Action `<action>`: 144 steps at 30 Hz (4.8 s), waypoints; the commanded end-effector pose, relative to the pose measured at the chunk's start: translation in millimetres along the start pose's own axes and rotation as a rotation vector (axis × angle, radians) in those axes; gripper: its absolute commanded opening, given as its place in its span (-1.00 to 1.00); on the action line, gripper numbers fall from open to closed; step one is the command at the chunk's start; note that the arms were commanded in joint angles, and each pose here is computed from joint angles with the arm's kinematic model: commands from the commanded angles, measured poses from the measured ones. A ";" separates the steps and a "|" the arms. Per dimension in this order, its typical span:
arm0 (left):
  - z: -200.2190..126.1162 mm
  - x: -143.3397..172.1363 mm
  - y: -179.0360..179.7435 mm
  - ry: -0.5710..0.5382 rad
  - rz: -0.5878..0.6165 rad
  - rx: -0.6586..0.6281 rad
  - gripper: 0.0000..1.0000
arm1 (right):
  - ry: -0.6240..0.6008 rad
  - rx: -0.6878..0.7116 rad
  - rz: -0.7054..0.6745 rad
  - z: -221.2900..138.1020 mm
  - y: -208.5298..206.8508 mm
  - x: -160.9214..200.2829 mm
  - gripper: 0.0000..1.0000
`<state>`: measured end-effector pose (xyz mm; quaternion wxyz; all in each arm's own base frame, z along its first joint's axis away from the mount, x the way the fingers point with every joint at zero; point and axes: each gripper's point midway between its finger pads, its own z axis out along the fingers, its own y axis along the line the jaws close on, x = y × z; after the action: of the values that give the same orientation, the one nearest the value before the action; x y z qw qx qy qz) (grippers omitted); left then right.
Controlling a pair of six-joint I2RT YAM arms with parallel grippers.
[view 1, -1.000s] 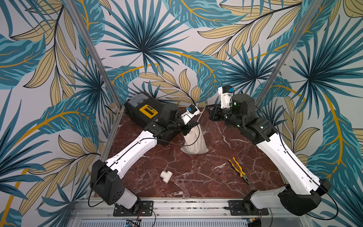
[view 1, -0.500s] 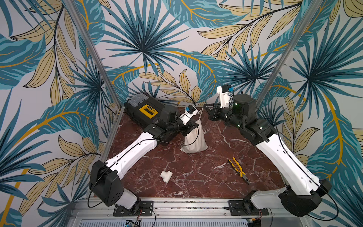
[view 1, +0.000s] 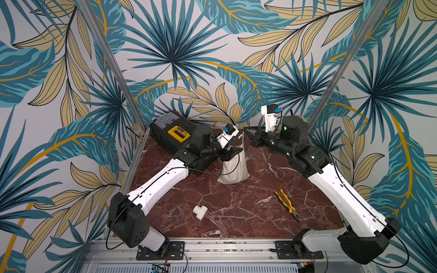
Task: Close the soil bag
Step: Frap the soil bag at the center of the board.
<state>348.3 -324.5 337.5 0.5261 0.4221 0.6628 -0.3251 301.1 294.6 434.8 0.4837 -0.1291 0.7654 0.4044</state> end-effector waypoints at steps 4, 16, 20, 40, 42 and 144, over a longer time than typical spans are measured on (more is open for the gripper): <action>-2.0 -35.5 -2.9 -0.128 0.076 0.109 0.25 | -0.058 -0.047 -0.014 -6.6 12.1 -16.2 -1.00; 7.7 -42.9 -7.3 -0.176 0.077 0.195 0.11 | -0.053 -0.037 -0.025 -5.8 11.6 -17.9 -1.00; 9.9 -40.8 -6.4 -0.175 0.078 0.198 0.05 | -0.045 -0.043 -0.022 -4.7 12.2 -16.0 -1.00; 20.7 -35.5 -4.3 -0.167 0.040 0.230 -0.44 | -0.051 -0.033 -0.024 -15.1 12.5 -17.8 -1.00; 22.0 -33.2 -4.6 -0.161 0.035 0.236 -0.54 | -0.053 -0.036 -0.023 -15.5 13.2 -18.2 -1.00; -18.2 135.9 -24.6 0.698 0.216 0.212 -0.74 | -0.550 0.306 -0.201 -115.5 13.3 -165.8 -1.00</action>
<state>345.4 -334.6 314.2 0.4648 0.6138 0.6124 -0.1795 326.0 253.8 440.3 0.5312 -0.1342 0.8090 0.2129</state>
